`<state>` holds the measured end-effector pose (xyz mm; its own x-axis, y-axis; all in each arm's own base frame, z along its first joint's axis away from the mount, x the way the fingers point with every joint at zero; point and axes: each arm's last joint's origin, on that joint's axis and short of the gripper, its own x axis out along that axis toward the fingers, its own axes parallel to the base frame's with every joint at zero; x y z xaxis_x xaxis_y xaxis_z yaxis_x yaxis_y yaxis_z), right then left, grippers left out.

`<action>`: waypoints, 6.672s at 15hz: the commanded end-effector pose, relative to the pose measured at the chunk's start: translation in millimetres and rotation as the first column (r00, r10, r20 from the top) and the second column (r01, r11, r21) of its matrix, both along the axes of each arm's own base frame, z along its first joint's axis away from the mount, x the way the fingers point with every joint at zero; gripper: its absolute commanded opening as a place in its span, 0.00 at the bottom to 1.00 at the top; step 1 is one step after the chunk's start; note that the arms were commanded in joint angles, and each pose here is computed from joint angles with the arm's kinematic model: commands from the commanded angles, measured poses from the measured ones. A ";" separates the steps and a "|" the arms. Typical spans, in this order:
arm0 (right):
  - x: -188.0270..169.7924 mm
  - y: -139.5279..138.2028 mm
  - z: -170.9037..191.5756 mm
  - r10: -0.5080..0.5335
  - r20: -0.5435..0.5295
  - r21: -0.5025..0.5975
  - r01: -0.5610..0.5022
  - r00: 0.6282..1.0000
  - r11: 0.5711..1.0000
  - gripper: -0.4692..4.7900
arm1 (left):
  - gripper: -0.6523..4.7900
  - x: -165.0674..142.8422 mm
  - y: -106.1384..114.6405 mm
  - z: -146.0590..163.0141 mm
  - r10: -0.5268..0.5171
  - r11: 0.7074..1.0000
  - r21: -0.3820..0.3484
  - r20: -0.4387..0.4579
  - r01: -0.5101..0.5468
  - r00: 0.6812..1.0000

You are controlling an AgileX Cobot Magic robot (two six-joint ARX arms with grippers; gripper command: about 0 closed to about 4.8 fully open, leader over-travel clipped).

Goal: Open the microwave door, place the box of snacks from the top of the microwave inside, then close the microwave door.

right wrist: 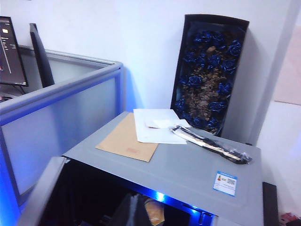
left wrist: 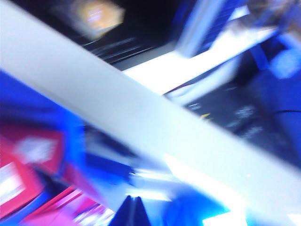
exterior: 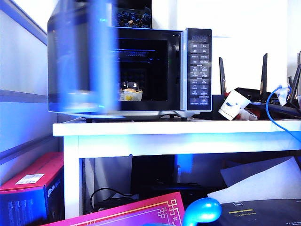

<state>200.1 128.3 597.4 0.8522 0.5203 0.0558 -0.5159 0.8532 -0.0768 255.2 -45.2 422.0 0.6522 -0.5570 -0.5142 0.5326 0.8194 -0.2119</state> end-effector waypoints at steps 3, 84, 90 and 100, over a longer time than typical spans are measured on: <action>-3.4 -1.6 3.7 0.008 0.009 0.036 -0.008 1.000 0.999 0.08 | 0.11 13.9 -17.0 0.3 -0.142 0.987 -0.071 0.070 0.147 0.987; -115.6 -78.3 -393.1 -0.123 -0.338 -0.004 0.129 0.933 0.992 0.08 | 0.11 -175.6 2.9 -240.5 0.129 0.991 -0.095 0.437 -0.098 0.890; -113.2 -77.9 -425.8 -0.173 -0.412 -0.059 0.163 0.894 0.985 0.08 | 0.11 -171.0 3.4 -262.7 0.163 0.984 -0.004 0.422 -0.178 0.892; -114.5 -78.3 -461.7 -0.192 -0.506 -0.118 0.153 0.841 0.981 0.08 | 0.12 -171.1 3.3 -270.3 0.152 0.984 0.022 0.388 -0.174 0.909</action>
